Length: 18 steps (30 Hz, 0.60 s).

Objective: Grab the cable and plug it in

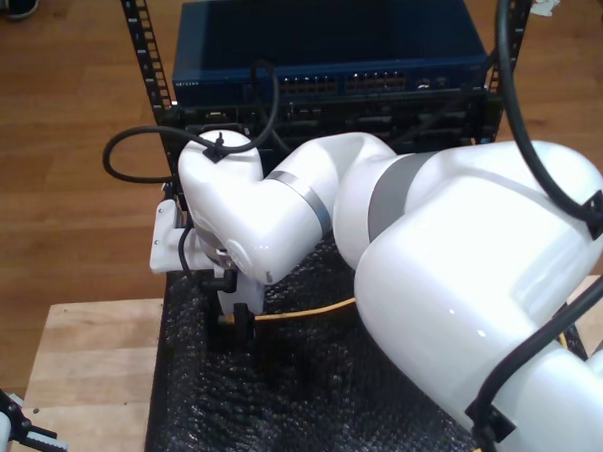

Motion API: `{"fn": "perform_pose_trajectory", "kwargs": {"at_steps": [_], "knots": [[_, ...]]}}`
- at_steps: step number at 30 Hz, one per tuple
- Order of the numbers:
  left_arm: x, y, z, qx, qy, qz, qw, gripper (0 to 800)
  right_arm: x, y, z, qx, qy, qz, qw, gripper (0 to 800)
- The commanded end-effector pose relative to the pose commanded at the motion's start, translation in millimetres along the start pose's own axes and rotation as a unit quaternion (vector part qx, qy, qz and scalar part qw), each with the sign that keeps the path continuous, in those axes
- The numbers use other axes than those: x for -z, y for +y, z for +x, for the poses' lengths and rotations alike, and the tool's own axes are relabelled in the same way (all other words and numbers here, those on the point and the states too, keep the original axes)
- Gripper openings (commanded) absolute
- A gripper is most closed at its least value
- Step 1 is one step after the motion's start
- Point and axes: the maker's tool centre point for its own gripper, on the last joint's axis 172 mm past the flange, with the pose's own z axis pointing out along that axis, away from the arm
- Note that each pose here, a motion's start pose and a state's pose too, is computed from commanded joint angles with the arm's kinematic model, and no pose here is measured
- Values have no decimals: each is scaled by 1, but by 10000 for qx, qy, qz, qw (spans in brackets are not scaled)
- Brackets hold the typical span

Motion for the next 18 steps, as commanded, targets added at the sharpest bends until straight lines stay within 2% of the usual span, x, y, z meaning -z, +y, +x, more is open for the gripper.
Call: {"fn": "perform_pose_trajectory", "kwargs": {"at_steps": [7,16,18], "knots": [[0,0,0,0,0,0,10000,800,-2,-2,0,15,-19,12,10000,479],[0,0,0,0,0,0,10000,800,-9,-6,1,38,-54,60,10000,473],[0,0,0,0,0,0,10000,800,-8,-5,2,38,-43,50,10000,450]]}}
